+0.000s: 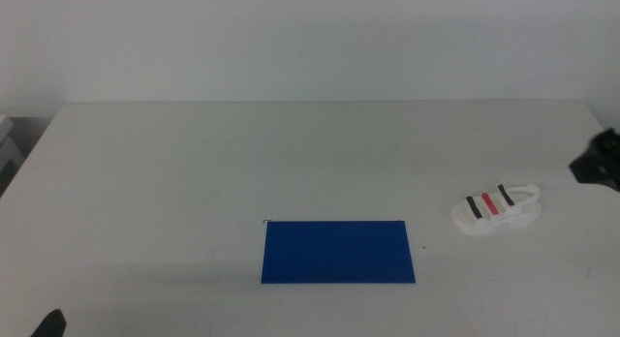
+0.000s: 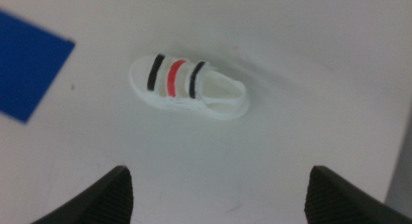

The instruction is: Use one arm to grab the shoe from the table and place it on the mat.

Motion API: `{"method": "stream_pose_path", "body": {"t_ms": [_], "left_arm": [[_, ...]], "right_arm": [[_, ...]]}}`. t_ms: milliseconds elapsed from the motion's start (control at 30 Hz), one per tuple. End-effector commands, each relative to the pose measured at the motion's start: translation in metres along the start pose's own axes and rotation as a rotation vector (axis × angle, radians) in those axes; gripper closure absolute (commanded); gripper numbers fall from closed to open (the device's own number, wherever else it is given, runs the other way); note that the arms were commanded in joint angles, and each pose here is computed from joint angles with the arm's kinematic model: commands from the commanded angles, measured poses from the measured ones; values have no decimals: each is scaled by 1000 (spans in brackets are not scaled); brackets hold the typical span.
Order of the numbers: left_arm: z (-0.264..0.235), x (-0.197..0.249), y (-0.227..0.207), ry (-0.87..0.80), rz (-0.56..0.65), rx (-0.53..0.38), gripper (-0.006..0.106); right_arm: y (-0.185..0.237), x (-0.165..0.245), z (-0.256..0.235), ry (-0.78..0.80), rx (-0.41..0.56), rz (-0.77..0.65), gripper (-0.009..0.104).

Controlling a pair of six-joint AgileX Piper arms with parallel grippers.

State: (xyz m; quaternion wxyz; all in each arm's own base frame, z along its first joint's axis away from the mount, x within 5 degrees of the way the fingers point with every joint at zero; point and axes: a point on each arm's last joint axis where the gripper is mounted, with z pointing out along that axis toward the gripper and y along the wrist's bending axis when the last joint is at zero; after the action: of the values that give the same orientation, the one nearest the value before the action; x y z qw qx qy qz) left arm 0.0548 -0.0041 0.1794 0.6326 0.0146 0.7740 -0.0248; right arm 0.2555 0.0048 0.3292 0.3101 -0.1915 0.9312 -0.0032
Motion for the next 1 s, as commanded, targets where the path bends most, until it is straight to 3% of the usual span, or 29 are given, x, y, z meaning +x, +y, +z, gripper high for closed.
{"method": "stream_pose_path", "body": {"t_ms": [0,167,367,500,767,967], "left_arm": [[-1,-6,0,-87,-11,-1,7],[-1,-6,0,-87,-11,-1,7],[-1,-6,0,-87,-11,-1,7],[-1,-6,0,-87,-11,-1,7],[-1,-6,0,-87,-11,-1,7],[-1,-6,0,-87,-11,-1,7]], "right_arm": [[-8,-22,2,-5,-26,-111,20],[-27,-59,37,48,-81,-347,20],[-28,-74,76,120,-153,-366,20],[-22,-80,97,127,-168,-461,20],[-14,-68,129,201,-301,-892,20],[-16,-69,139,185,-287,-991,21]]}}
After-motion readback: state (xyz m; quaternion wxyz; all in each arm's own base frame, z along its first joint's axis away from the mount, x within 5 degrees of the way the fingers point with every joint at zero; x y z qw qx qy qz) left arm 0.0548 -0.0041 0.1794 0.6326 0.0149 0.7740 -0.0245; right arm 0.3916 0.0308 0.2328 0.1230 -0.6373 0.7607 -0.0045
